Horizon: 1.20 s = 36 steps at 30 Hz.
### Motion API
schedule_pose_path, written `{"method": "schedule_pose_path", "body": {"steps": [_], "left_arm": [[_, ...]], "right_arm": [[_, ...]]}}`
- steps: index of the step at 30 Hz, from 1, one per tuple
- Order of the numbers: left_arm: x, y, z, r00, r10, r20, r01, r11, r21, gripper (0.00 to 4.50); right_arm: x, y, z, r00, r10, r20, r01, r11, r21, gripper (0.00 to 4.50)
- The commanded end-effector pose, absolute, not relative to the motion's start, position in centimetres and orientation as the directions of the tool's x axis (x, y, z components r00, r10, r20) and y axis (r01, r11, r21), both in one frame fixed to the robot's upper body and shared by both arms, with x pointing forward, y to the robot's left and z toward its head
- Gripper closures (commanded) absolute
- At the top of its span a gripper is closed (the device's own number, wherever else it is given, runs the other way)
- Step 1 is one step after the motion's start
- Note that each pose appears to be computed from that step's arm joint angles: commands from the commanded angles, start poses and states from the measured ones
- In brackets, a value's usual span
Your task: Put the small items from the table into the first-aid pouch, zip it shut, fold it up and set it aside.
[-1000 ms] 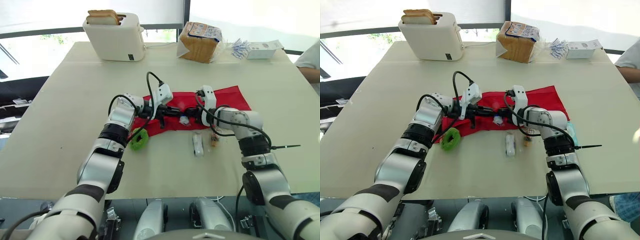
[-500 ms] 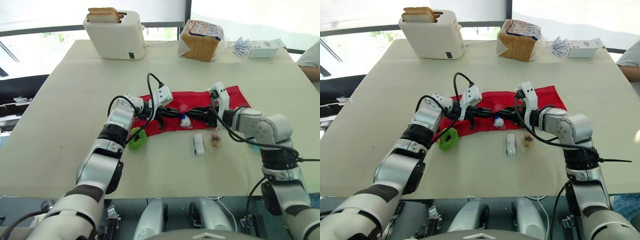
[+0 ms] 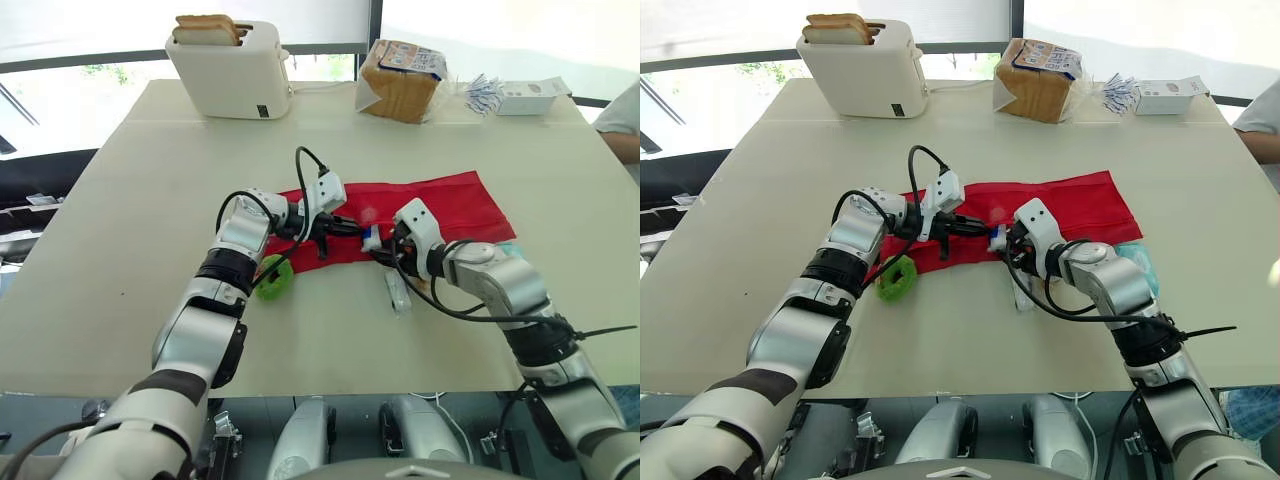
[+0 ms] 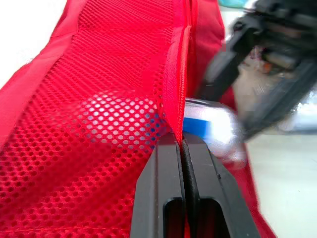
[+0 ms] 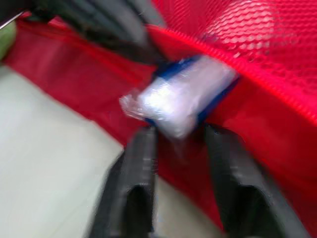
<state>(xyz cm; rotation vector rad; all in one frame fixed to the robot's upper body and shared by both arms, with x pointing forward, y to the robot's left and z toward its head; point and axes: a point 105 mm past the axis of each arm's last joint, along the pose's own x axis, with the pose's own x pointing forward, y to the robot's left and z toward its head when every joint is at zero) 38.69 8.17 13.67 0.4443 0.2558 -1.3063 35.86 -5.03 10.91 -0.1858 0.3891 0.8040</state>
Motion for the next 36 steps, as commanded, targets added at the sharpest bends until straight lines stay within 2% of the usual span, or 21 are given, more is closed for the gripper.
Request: {"method": "schedule_pose_path", "body": {"steps": [1,10,14,16,17,19,20,22,23,25,28,31,33,36], "left_arm": [[38.4,7.7,14.7,0.235,-0.883,-0.407,0.963,0.154,0.222,4.5],[38.4,7.7,14.3,0.248,-0.878,-0.409,0.959,0.162,0.232,4.5],[38.5,7.8,14.2,0.262,-0.872,-0.413,0.952,0.165,0.257,4.5],[38.7,8.0,14.0,0.28,-0.867,-0.412,0.945,0.173,0.277,4.5],[38.8,8.0,14.0,0.287,-0.866,-0.41,0.942,0.178,0.283,4.5],[39.0,8.1,13.9,0.3,-0.864,-0.403,0.937,0.188,0.294,4.5],[39.0,8.2,13.9,0.304,-0.862,-0.406,0.934,0.187,0.303,4.5],[39.1,8.3,13.8,0.307,-0.858,-0.41,0.931,0.182,0.316,4.5],[39.1,8.4,13.7,0.309,-0.856,-0.414,0.928,0.176,0.328,4.5],[39.0,8.4,13.6,0.307,-0.857,-0.414,0.926,0.169,0.337,4.5],[38.9,8.3,13.6,0.294,-0.866,-0.405,0.929,0.158,0.336,4.5],[38.8,8.1,13.5,0.285,-0.871,-0.401,0.926,0.143,0.35,4.5],[38.6,7.9,13.4,0.277,-0.876,-0.394,0.923,0.128,0.364,4.5],[38.5,7.6,13.4,0.267,-0.883,-0.385,0.923,0.119,0.366,4.5]], "right_arm": [[37.2,-5.1,12.1,0.665,0.656,-0.357,-0.717,0.694,-0.06,4.36],[39.4,-3.3,12.3,0.65,0.674,-0.351,-0.743,0.661,-0.106,4.36],[40.4,-4.0,12.7,0.673,0.666,-0.323,-0.727,0.676,-0.121,4.36],[40.0,-4.7,13.6,0.667,0.685,-0.291,-0.736,0.667,-0.116,3.84],[39.3,-5.2,14.2,0.652,0.706,-0.277,-0.752,0.649,-0.114,3.51],[37.2,-6.6,15.3,0.625,0.738,-0.253,-0.778,0.615,-0.128,2.55],[35.9,-7.2,16.0,0.607,0.759,-0.235,-0.794,0.594,-0.132,2.25],[33.8,-8.2,17.2,0.584,0.785,-0.206,-0.811,0.567,-0.144,1.24],[32.7,-9.2,18.0,0.595,0.783,-0.184,-0.803,0.57,-0.175,0.74],[30.7,-11.0,19.9,0.613,0.779,-0.13,-0.781,0.573,-0.248,0.05],[27.4,-13.2,22.3,0.613,0.788,-0.048,-0.743,0.555,-0.374,0.05],[24.2,-16.4,22.1,0.622,0.767,-0.158,-0.738,0.508,-0.444,0.05],[22.9,-18.8,21.6,0.645,0.731,-0.223,-0.742,0.529,-0.412,0.05],[20.6,-21.7,22.0,0.7,0.675,-0.233,-0.701,0.586,-0.407,0.05]]}}
